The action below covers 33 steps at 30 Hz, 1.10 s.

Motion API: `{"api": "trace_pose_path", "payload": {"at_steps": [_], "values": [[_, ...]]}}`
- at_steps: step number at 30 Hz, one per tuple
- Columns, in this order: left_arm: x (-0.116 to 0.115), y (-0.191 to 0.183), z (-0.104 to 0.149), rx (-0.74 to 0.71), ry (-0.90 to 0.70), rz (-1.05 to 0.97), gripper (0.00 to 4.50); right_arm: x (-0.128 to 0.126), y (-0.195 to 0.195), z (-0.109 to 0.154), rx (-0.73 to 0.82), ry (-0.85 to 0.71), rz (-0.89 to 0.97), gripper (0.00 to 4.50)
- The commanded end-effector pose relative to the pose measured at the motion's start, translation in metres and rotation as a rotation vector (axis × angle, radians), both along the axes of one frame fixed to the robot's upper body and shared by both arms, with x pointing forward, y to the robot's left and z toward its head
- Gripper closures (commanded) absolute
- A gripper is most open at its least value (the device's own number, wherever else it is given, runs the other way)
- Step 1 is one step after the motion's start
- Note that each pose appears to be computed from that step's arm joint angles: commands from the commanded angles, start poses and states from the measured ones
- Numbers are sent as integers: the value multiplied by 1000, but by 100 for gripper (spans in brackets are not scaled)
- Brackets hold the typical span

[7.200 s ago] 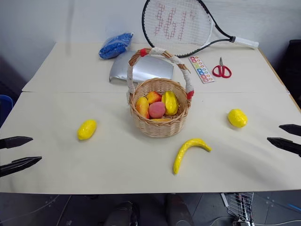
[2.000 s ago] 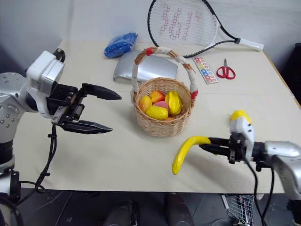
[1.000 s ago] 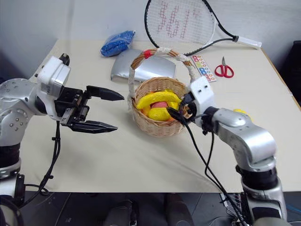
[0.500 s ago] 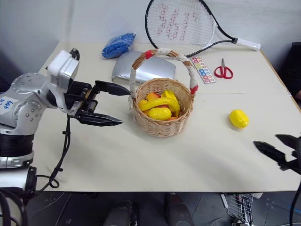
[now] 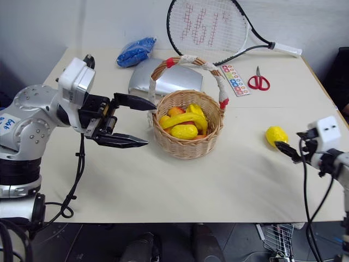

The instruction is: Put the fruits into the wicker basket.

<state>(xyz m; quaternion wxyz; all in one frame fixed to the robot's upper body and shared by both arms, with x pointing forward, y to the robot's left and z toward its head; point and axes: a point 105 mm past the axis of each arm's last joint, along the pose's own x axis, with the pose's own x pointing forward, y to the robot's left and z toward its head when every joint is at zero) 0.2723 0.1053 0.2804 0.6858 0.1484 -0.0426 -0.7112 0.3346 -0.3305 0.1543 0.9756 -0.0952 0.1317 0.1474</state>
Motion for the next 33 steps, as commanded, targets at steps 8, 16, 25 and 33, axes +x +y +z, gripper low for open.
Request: {"api": "trace_pose_path", "payload": {"at_steps": [8,16,25,33], "values": [[-13,6,7,14,-47,42,0,42,-1,-27,-14,50,-71,25],[-12,12,11,1,-43,94,0,19,30,2,71,-36,171,207],[-8,23,17,-29,-53,143,0,-49,166,76,145,-125,697,207],[-9,12,13,-17,-70,95,0,14,220,93,-14,-264,398,207]]}}
